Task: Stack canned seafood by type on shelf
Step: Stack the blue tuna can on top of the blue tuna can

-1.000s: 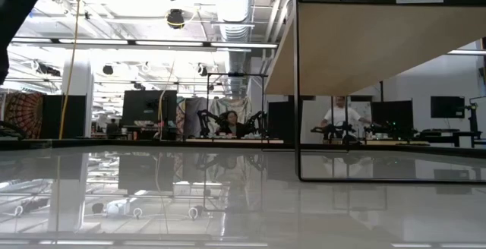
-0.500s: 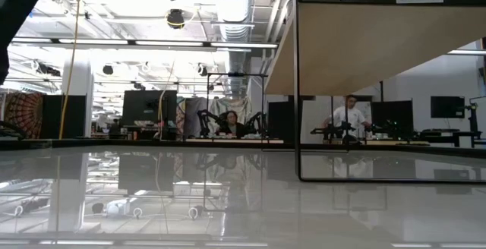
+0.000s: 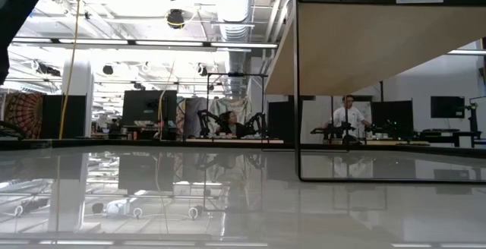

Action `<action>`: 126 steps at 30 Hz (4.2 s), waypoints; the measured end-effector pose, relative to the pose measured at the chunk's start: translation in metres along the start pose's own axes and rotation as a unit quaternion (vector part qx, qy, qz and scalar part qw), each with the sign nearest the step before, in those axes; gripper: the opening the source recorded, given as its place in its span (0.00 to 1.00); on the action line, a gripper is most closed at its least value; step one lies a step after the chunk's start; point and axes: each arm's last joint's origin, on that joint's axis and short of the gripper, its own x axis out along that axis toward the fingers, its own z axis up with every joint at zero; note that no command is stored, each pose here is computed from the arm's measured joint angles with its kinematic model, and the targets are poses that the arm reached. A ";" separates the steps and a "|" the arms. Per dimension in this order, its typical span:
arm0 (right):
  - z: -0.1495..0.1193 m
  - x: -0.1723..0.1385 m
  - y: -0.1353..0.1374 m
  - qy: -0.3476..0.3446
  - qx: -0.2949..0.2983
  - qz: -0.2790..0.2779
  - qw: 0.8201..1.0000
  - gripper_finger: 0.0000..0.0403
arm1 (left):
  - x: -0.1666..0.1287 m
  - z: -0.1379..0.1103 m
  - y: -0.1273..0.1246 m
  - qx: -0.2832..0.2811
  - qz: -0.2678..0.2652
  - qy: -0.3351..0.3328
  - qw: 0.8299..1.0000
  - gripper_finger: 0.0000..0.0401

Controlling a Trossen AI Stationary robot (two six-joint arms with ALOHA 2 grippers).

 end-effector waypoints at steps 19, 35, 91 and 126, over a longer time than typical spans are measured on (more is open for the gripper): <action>0.002 -0.008 0.002 -0.004 0.007 0.024 1.000 0.61 | -0.014 0.001 0.003 0.050 0.035 0.020 0.998 0.82; 0.001 -0.007 0.002 -0.003 0.004 0.022 1.000 0.61 | -0.011 -0.002 -0.005 0.031 0.004 0.028 0.999 0.82; -0.010 -0.028 0.000 0.038 -0.023 0.063 0.997 0.61 | -0.071 -0.024 -0.084 0.325 0.119 0.101 0.933 0.82; -0.048 -0.024 -0.002 0.057 0.034 -0.132 0.989 0.61 | -0.139 -0.191 -0.045 0.374 0.313 -0.145 0.861 0.63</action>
